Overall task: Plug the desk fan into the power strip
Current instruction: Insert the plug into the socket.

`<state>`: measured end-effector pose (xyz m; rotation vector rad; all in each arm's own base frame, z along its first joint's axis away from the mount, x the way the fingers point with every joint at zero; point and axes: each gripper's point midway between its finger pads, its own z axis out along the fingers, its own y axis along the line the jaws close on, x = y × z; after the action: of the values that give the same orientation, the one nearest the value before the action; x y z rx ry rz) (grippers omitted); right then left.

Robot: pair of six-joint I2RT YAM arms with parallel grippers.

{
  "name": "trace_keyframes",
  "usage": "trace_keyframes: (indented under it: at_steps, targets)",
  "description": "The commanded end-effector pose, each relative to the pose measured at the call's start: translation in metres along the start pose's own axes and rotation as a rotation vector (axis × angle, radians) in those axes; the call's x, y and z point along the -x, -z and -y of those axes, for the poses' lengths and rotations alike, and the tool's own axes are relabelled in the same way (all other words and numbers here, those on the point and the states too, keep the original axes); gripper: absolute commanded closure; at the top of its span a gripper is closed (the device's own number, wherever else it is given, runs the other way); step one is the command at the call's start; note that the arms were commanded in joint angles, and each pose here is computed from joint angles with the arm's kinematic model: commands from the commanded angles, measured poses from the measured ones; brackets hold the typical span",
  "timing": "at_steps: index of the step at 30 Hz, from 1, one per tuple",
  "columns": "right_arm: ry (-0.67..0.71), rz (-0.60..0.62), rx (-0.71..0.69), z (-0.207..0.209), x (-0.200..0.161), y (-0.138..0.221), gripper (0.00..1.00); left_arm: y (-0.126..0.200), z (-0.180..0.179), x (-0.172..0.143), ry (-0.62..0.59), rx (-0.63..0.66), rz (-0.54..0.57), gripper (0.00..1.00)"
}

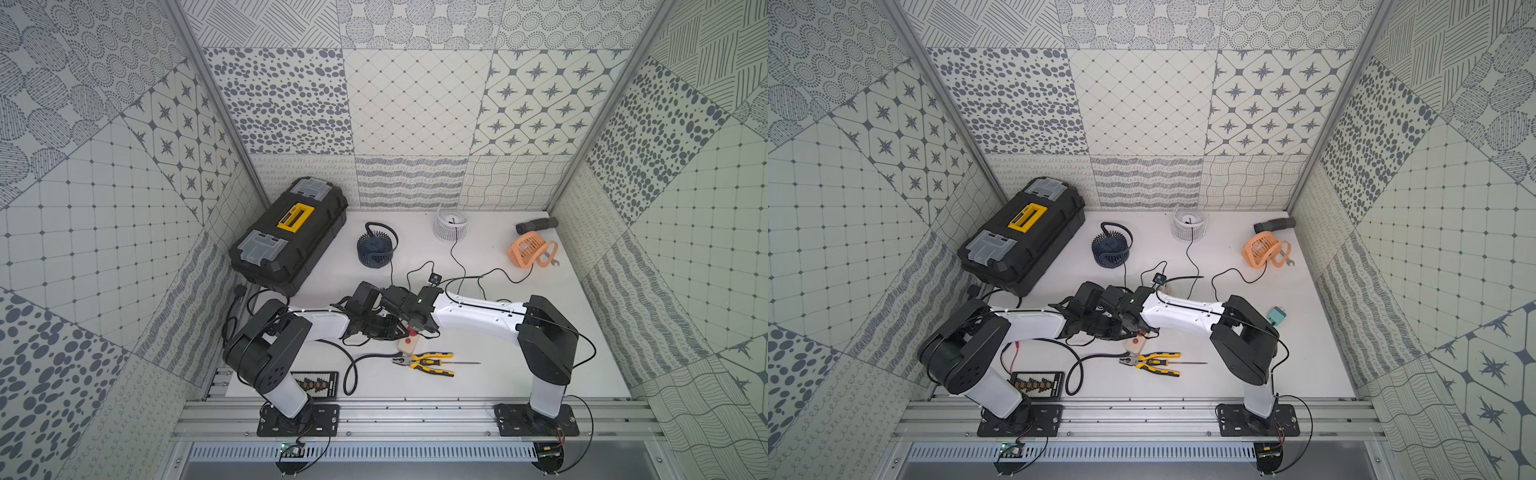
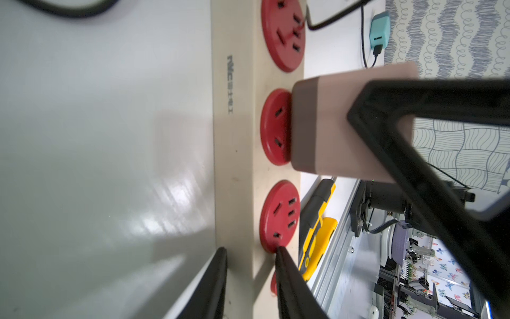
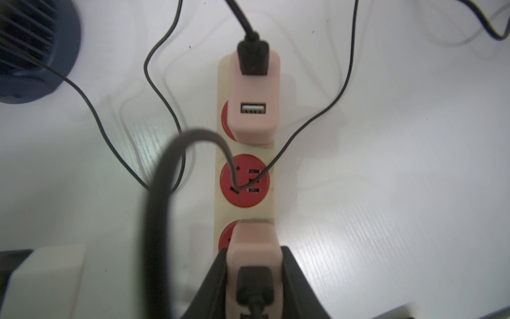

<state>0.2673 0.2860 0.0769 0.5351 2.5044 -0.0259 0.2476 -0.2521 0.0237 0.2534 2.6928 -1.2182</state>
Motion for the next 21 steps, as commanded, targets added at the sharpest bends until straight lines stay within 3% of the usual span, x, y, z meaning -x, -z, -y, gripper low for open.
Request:
trace_keyframes:
  at_steps: [1, 8, 12, 21]
  targets:
    - [0.107, -0.177, -0.146, 0.030, -0.065, -0.045, 1.00, -0.002, -0.018, -0.001, 0.056, 0.059, 0.013, 0.69]
    - [0.084, -0.273, -0.190, 0.047, -0.097, -0.066, 1.00, -0.002, -0.018, 0.001, 0.060, 0.054, 0.016, 0.69]
    - [0.065, -0.274, -0.182, 0.059, -0.092, -0.072, 1.00, -0.002, -0.017, 0.001, 0.062, 0.049, 0.014, 0.69]
    - [0.164, -0.276, -0.188, 0.053, -0.111, -0.045, 1.00, -0.001, -0.018, 0.000, 0.063, 0.057, 0.013, 0.69]
